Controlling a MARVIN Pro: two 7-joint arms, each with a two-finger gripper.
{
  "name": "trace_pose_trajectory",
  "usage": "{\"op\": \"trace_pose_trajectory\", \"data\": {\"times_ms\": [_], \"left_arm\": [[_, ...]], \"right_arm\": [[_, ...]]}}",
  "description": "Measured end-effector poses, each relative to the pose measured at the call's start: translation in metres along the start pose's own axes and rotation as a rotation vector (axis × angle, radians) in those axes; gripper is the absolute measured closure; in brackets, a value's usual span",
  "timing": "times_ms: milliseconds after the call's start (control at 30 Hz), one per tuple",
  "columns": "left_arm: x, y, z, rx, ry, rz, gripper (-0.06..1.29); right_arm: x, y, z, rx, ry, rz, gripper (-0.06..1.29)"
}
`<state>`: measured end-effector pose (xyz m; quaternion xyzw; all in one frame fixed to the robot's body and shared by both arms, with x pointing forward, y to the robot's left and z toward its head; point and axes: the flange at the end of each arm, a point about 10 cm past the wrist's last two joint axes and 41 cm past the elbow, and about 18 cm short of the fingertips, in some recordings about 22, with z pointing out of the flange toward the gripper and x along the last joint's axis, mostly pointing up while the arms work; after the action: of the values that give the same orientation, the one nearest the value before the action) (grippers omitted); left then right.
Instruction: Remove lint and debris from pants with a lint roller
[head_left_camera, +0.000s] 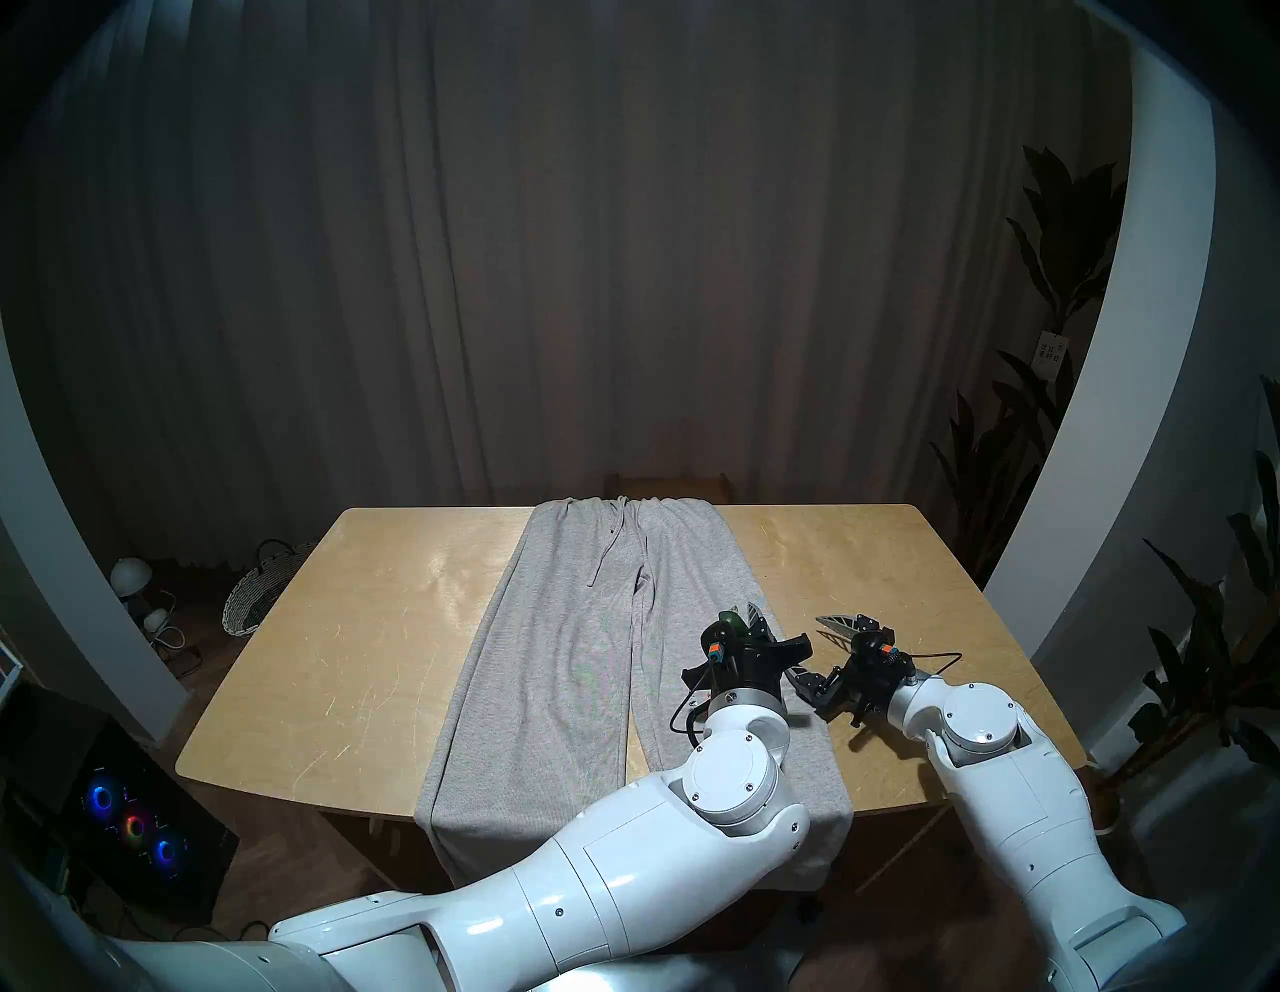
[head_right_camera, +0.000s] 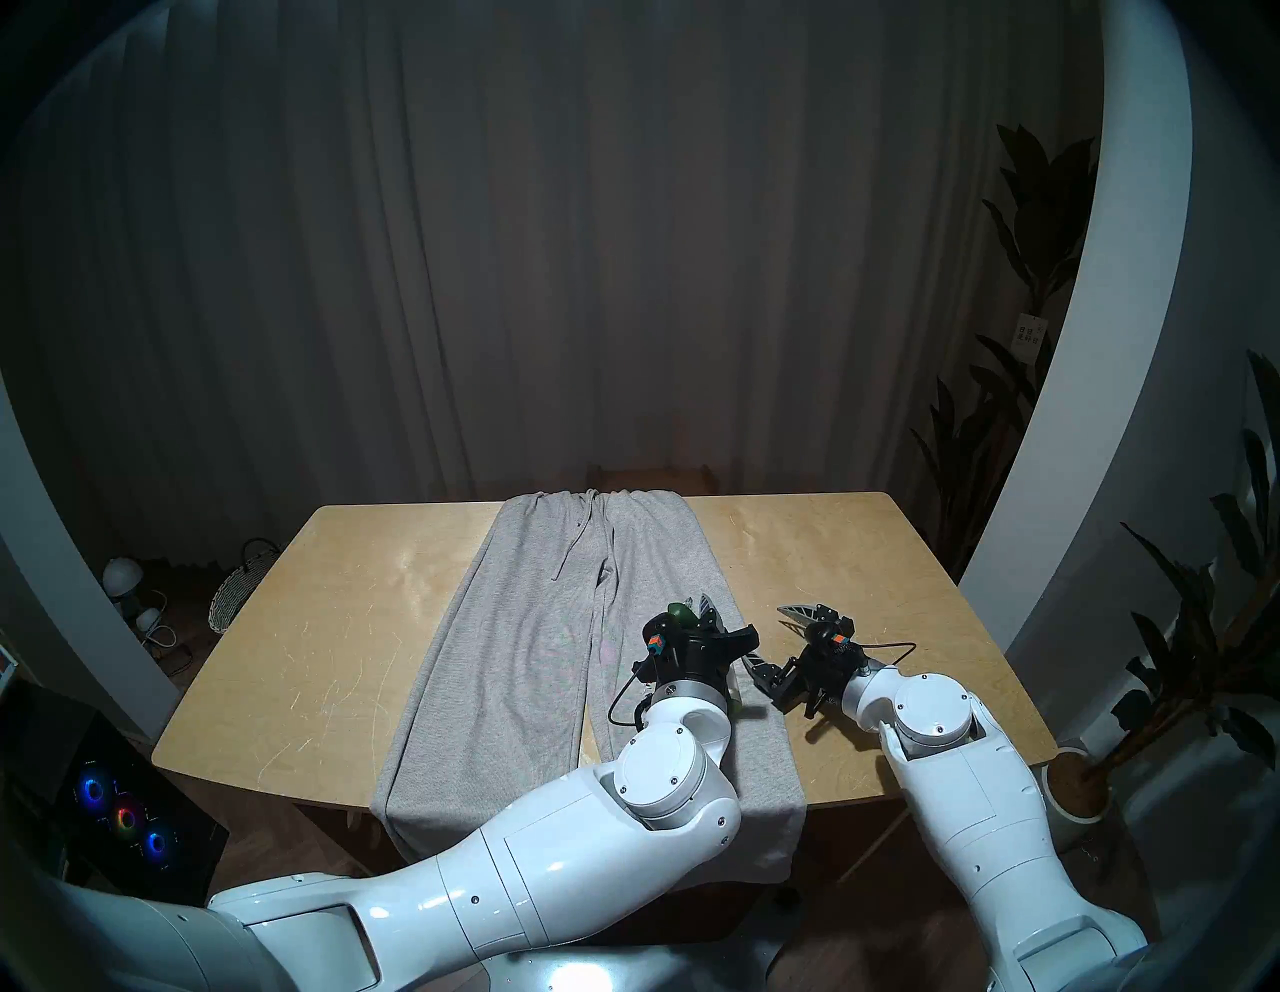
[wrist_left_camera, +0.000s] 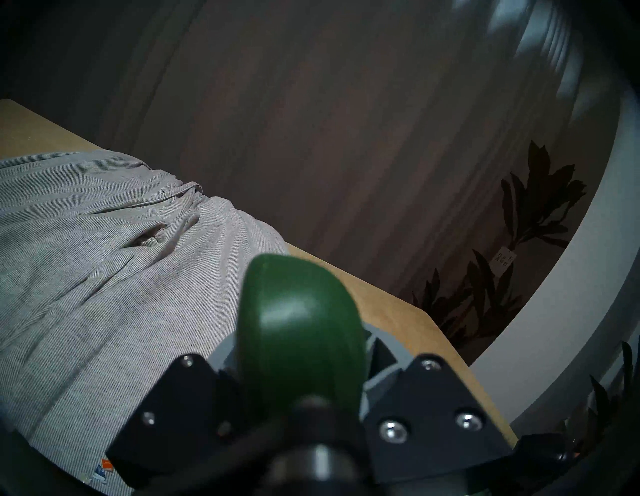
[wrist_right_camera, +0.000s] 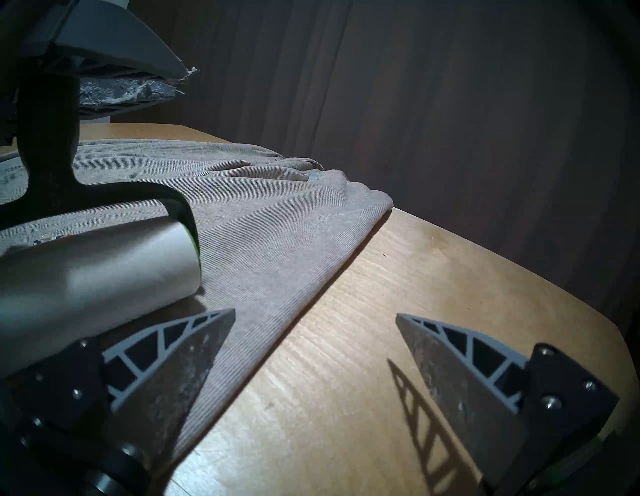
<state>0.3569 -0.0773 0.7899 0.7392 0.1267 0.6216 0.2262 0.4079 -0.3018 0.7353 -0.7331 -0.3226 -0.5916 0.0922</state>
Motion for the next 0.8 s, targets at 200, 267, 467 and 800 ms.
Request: {"op": "trace_pose_trajectory", "data": {"times_ms": [200,267,467,800], "left_arm": [[-0.004,-0.006,-0.005,-0.036,0.007,0.055,0.94],[-0.004,-0.008,-0.006,-0.039,0.008,0.065,0.94],[-0.006,-0.018,-0.009,-0.047,0.011,0.093,0.95],[-0.007,-0.036,-0.019,-0.059,0.002,0.108,0.95]], "right_arm": [[0.0,0.0,-0.003,0.009,-0.006,-0.005,0.0],[0.0,0.0,-0.003,0.01,-0.008,-0.006,0.0],[0.001,0.0,-0.004,0.013,-0.012,-0.009,0.0],[0.001,0.0,-0.003,0.008,-0.013,-0.011,0.0]]}}
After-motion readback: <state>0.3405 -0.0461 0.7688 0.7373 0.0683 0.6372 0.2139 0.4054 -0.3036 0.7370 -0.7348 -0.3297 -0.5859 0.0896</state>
